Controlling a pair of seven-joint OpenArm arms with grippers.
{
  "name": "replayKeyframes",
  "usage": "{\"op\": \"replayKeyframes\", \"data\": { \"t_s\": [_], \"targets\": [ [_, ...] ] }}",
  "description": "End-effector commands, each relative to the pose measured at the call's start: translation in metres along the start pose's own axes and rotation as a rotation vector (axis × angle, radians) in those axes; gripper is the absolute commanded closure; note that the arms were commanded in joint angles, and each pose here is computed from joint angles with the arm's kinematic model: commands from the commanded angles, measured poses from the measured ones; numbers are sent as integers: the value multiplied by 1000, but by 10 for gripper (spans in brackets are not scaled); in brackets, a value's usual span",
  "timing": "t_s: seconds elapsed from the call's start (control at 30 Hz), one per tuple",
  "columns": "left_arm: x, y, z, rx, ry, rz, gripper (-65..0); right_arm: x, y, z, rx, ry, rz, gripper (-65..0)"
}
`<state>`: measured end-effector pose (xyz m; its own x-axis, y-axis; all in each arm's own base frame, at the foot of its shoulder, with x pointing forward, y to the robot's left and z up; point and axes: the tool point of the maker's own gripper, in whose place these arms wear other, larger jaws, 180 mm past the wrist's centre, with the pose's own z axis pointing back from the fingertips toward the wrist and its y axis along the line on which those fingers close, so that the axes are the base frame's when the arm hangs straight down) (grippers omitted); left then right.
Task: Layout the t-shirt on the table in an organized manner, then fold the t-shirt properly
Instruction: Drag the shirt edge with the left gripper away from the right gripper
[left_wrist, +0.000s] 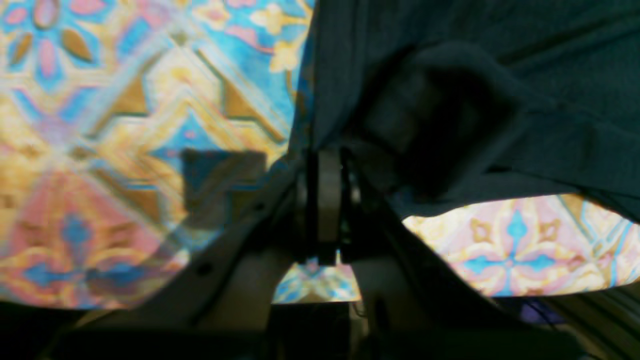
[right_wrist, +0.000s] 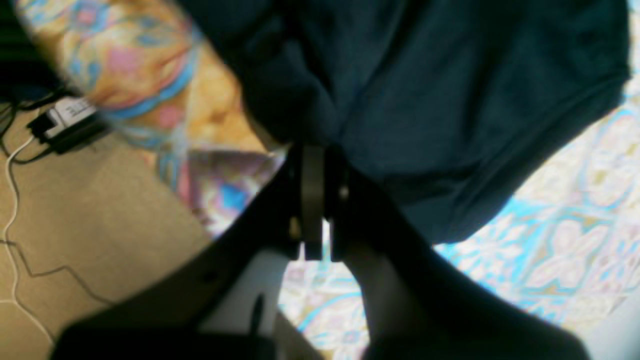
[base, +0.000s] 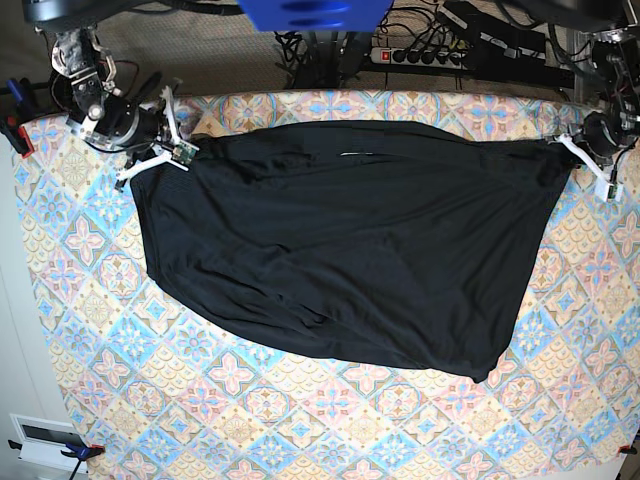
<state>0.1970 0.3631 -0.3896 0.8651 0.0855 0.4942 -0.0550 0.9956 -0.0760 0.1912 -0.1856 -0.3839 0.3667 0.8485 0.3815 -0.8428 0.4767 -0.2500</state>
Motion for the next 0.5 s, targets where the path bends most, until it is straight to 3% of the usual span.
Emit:
{"op": "replayKeyframes", "data": {
  "t_s": [0.0,0.2,0.47],
  "targets": [
    [17,8,8,19,-40,-24,0,2,-9,6,-23,-9,20,0],
    [26,16,13,39,-95,-6,0,-27,-6,19,-33,54,-20,0],
    [1,46,2,86,-86,100,0,-37,-16,25,-65,74,-42,0]
  ]
}}
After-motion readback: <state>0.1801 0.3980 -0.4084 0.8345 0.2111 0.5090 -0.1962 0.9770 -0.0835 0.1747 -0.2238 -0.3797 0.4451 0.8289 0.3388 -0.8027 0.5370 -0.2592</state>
